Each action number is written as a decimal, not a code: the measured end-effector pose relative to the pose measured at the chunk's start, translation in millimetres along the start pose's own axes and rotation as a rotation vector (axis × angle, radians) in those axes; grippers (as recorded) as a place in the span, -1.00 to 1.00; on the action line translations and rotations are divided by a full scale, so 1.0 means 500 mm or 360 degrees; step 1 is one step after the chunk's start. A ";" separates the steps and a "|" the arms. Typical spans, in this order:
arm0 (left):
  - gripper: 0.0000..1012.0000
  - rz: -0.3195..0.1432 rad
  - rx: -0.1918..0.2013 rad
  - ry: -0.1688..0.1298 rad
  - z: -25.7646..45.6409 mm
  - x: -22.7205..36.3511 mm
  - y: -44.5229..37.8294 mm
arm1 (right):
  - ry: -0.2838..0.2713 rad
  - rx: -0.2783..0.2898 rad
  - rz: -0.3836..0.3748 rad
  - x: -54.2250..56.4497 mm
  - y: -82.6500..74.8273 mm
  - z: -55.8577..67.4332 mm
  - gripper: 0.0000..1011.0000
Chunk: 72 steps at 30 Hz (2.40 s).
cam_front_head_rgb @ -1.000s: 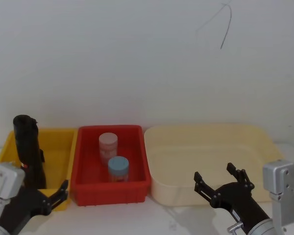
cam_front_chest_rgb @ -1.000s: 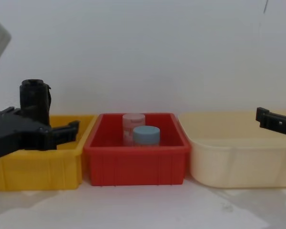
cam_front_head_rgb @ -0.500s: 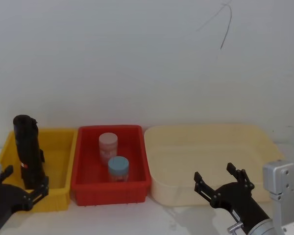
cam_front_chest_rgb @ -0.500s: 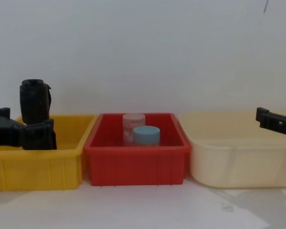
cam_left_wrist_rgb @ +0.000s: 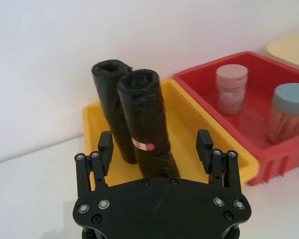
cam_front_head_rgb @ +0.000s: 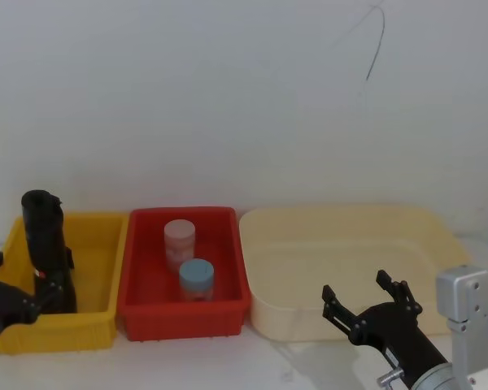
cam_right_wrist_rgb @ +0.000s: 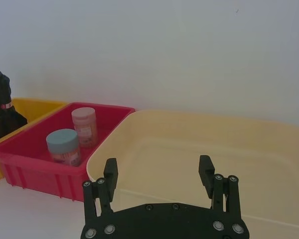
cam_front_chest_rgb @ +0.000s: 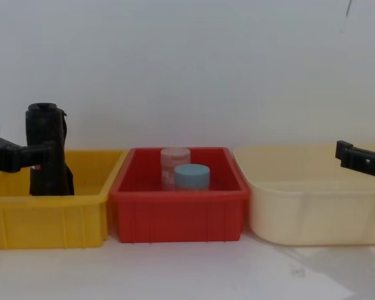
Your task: Pick up the garbage bag with the one hand and transfer it to the other hand.
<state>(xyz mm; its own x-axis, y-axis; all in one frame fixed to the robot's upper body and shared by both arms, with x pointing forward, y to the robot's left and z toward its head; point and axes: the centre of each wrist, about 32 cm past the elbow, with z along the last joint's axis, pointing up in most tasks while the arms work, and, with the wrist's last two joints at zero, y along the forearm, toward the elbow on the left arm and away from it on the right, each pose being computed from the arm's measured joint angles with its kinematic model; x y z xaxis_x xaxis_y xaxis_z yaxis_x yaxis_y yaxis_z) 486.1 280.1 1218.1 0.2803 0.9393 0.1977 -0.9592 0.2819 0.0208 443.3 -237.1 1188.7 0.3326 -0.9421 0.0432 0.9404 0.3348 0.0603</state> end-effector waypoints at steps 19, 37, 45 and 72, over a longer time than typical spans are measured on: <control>0.98 -0.0002 -0.0006 -0.0065 0.020 0.034 -0.054 | 0.0000 0.0000 0.0000 0.000 0.000 0.000 0.98; 0.98 -0.0021 -0.0009 0.0007 -0.001 0.037 -0.088 | 0.0000 0.0000 0.0000 0.000 0.000 0.000 0.98; 0.98 -0.0058 -0.0005 0.0016 -0.008 0.036 -0.111 | 0.0000 0.0000 0.0000 0.000 0.000 0.000 0.98; -0.07 -0.0115 -0.0003 -0.0014 -0.008 0.028 -0.138 | 0.0000 0.0000 0.0000 0.000 0.000 0.000 0.98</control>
<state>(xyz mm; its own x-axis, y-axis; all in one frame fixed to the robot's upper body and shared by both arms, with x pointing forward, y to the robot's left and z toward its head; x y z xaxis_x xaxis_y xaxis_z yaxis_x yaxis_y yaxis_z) 556.2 274.7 1215.7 0.3484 0.9148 0.2042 -0.9365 0.3491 0.0335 443.3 -237.1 1188.7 0.3326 -0.9421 0.0431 0.9404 0.3348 0.0603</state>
